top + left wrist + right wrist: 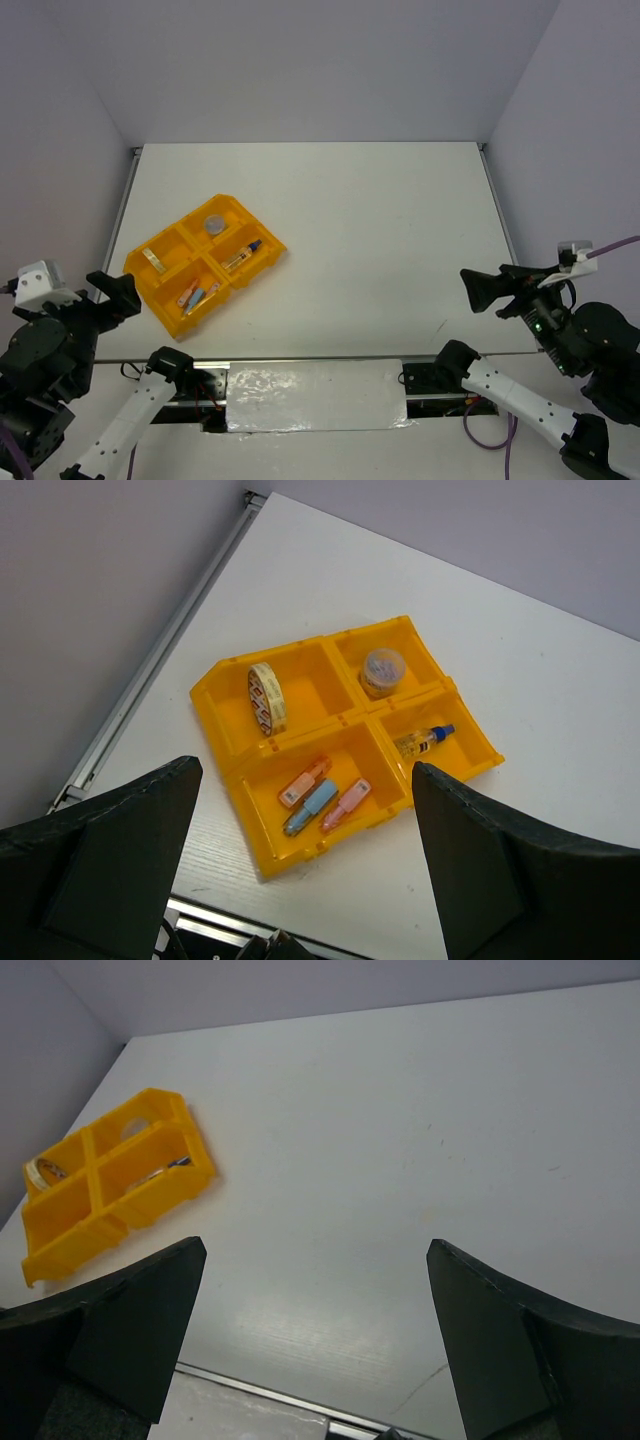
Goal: Sort the stationery into containers
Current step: Reset both arms
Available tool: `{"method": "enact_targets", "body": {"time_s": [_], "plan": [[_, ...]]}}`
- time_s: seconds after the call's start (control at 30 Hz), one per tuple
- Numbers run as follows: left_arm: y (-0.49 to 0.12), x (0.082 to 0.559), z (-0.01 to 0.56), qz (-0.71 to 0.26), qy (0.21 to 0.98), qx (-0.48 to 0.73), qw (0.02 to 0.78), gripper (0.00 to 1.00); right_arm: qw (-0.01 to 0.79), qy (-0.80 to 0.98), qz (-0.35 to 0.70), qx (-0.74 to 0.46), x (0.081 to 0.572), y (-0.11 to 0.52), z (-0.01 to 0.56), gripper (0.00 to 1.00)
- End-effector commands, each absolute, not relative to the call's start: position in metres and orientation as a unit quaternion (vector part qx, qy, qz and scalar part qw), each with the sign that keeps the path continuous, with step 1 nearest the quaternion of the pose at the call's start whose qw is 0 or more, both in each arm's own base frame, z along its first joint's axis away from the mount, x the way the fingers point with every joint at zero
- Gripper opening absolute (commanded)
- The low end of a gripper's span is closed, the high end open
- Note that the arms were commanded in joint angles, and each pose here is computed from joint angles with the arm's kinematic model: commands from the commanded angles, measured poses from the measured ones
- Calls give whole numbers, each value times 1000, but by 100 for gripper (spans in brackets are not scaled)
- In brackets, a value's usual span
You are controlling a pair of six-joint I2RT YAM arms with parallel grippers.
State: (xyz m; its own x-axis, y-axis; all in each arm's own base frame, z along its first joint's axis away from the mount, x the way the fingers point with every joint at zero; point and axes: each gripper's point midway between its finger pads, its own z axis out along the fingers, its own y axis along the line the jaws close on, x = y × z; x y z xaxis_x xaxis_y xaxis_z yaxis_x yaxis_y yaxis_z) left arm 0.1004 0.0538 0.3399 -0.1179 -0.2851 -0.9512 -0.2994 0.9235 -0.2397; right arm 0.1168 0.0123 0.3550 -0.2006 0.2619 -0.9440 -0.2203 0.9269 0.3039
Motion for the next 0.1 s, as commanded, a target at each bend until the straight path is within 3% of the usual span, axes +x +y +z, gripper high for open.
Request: {"method": "enact_targets", "body": {"time_s": [0.0, 0.07], "plan": [[53, 103, 352, -11, 727, -204, 656, 99, 639, 743, 200, 14, 125, 23, 365, 100], [52, 104, 352, -11, 728, -203, 655, 99, 639, 744, 195, 15, 126, 22, 364, 100]]}}
